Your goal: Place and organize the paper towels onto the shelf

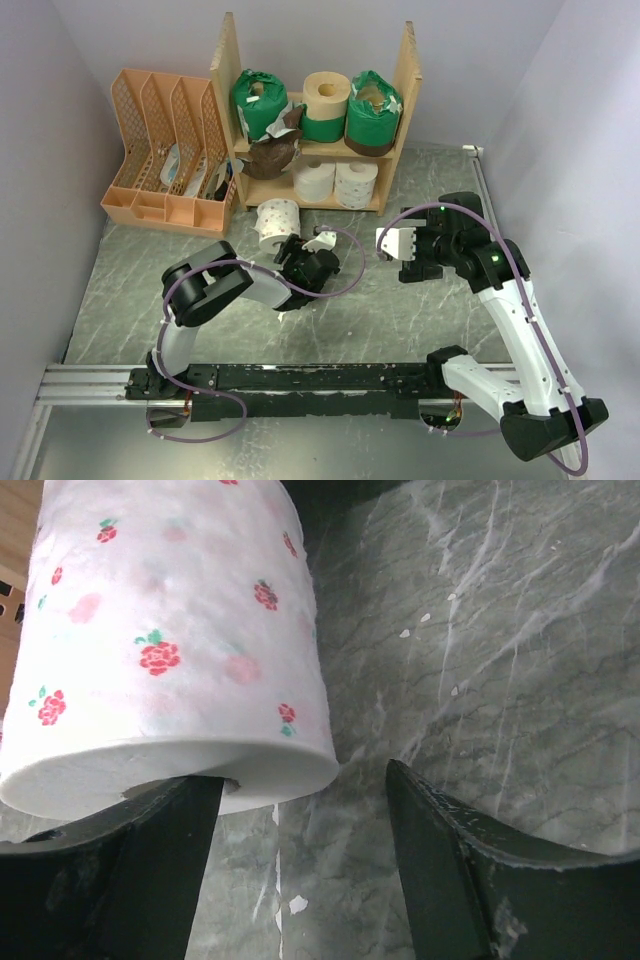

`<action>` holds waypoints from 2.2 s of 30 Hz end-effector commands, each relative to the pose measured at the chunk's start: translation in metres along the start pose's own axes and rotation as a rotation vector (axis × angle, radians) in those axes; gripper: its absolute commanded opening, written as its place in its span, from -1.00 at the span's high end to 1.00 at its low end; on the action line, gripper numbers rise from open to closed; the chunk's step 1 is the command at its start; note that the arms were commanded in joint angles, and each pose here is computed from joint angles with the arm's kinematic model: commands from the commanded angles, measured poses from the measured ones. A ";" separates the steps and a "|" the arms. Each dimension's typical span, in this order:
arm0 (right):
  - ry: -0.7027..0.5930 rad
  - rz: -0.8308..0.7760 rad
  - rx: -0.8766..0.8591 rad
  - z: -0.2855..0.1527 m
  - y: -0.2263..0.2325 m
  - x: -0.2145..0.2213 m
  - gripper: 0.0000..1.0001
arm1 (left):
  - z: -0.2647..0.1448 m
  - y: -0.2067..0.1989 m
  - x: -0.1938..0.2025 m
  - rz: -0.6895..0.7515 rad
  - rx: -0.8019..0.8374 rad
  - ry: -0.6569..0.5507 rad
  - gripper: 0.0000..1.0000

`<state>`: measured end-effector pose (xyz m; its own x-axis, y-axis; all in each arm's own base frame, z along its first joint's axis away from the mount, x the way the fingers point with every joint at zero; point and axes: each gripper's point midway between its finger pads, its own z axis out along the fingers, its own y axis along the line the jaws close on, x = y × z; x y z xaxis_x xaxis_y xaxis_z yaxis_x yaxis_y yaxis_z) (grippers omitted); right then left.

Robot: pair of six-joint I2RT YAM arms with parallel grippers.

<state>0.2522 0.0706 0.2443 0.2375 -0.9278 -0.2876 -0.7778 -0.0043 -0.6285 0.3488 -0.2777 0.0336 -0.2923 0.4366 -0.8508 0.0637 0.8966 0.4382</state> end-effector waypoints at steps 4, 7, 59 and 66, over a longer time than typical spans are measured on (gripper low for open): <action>0.004 0.001 0.039 -0.004 -0.004 0.001 -1.00 | 0.000 -0.002 0.011 0.034 0.035 0.030 -0.36; 0.006 0.002 0.045 -0.004 -0.007 0.001 -1.00 | -0.003 0.002 0.004 0.037 0.032 0.028 -0.29; 0.073 0.022 0.020 -0.015 -0.017 0.007 -1.00 | -0.032 0.003 -0.013 0.023 -0.032 -0.159 -0.69; 0.079 0.043 0.010 -0.014 -0.024 0.006 -1.00 | -0.011 0.005 0.008 0.001 -0.012 -0.079 -0.69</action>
<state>0.2616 0.0613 0.2577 0.1811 -0.9513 -0.2494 -0.7838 0.0135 -0.6208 0.3251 -0.2674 0.0383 -0.1769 0.5119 -0.8406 0.0398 0.8571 0.5136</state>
